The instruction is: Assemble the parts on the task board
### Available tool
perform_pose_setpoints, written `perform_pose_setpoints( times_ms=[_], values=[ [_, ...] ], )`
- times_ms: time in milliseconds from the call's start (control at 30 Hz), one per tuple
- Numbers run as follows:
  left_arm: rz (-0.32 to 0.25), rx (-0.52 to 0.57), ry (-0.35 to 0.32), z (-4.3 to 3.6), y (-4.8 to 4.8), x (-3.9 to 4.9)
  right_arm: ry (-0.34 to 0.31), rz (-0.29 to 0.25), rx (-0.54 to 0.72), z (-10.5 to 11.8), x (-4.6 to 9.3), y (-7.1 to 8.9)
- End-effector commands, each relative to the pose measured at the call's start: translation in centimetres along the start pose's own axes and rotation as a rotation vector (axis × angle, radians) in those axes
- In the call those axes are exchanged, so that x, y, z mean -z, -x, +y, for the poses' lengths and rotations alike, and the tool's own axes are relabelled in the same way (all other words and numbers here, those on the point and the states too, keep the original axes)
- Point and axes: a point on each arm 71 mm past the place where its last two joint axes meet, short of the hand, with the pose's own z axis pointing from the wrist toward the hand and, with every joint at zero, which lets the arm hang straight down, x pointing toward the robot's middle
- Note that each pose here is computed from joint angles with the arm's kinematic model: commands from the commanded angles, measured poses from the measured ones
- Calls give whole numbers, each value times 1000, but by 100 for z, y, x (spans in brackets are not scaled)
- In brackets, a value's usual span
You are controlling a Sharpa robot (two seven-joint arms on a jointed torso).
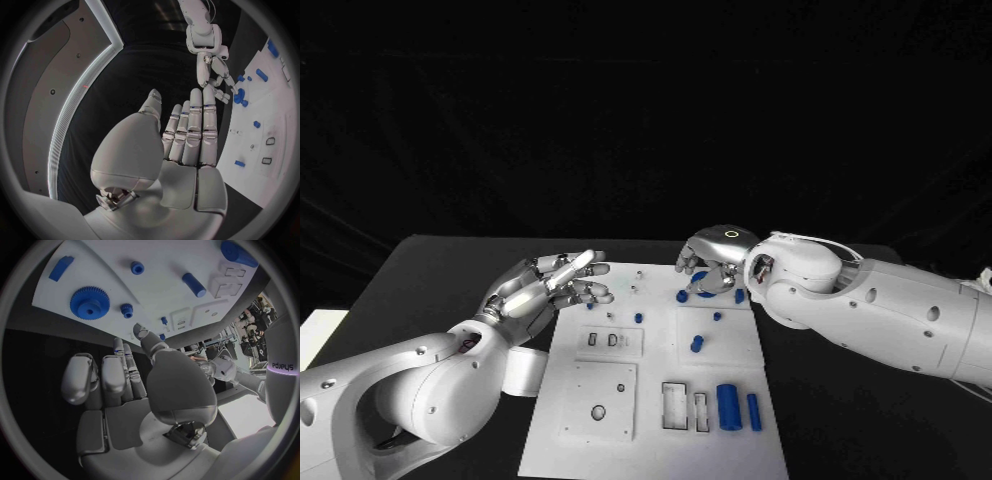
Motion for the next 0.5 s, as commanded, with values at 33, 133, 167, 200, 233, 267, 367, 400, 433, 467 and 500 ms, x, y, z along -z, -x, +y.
perform_pose_setpoints(
  times_ms=[33, 133, 167, 200, 233, 267, 367, 400, 433, 467, 500],
  values=[
    [19, 12, 2, -4, -18, -6, -2, 44, 59, 11, -14, -26],
    [18, 11, 5, -3, -13, -7, -2, 52, 74, 20, -28, -37],
    [17, 11, 6, -2, -11, -7, -3, 54, 77, 21, -33, -40],
    [16, 11, 6, -2, -9, -7, -3, 56, 80, 22, -37, -43],
    [16, 10, 7, -2, -7, -7, -4, 57, 85, 24, -42, -46],
    [15, 10, 8, -2, -4, -7, -4, 59, 90, 26, -47, -50],
    [12, 9, 9, -2, 0, -7, -4, 62, 96, 32, -56, -57],
    [12, 8, 9, -2, 1, -6, -3, 63, 98, 34, -60, -60],
    [11, 8, 10, -1, 3, -6, -3, 65, 98, 37, -63, -63],
    [10, 7, 10, -1, 4, -6, -3, 66, 99, 39, -67, -65],
    [9, 7, 11, 0, 6, -7, -2, 67, 99, 41, -70, -68]
  ],
)
